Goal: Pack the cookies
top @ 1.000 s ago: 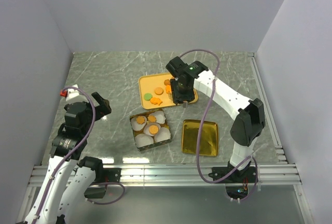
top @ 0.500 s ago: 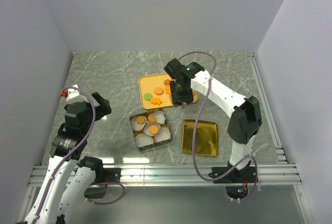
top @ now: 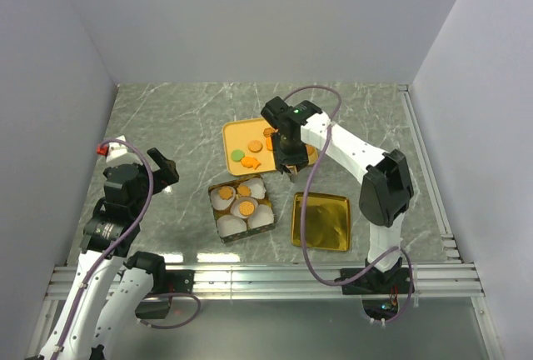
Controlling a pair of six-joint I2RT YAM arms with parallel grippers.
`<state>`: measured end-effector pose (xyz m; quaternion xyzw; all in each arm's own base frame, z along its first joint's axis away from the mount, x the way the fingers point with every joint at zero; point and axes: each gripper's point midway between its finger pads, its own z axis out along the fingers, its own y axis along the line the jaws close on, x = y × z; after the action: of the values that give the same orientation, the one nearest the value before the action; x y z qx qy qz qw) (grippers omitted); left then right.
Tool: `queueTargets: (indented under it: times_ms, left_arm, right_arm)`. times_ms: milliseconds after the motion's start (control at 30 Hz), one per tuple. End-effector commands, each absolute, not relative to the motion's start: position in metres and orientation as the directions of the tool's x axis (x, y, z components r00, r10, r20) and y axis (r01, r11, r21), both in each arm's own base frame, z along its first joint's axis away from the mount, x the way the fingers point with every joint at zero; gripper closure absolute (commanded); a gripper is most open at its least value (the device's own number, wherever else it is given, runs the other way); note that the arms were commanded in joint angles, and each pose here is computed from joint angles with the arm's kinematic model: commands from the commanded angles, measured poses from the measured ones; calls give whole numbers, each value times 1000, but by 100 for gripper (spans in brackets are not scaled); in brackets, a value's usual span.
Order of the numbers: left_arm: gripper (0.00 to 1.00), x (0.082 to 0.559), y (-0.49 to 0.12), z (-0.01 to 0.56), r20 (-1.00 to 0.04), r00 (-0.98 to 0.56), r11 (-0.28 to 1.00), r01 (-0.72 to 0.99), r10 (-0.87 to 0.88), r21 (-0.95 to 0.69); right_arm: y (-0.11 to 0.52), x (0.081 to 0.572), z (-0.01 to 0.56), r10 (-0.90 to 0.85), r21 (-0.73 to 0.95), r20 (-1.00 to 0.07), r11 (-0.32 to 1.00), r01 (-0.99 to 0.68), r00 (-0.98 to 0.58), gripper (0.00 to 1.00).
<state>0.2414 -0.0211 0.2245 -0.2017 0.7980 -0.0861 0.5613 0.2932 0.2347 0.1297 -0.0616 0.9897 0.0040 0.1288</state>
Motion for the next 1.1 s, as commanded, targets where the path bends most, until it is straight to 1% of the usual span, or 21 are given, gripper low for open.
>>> queueTargets:
  times_ms: [0, 300, 533, 633, 1067]
  left_arm:
    - [1, 246, -25, 235, -873, -260, 909, -190, -411, -371]
    - [1, 247, -24, 236, -873, -260, 908, -197, -412, -370]
    - [0, 247, -24, 234, -872, -265, 908, -199, -411, -367]
    - [1, 247, -24, 234, -872, -268, 909, -200, -410, -366]
    - [1, 247, -22, 234, -870, -266, 906, -212, -415, -367]
  right_arm:
    - [235, 309, 135, -95, -6, -302, 995, -97, -948, 47]
    - [232, 307, 133, -98, -8, -292, 995, -100, -951, 51]
    - [227, 299, 133, -97, -3, -287, 995, -101, -953, 62]
    - [225, 297, 136, -96, -3, -292, 995, -100, -952, 65]
    - [215, 304, 185, -78, 11, -379, 996, -89, -922, 67]
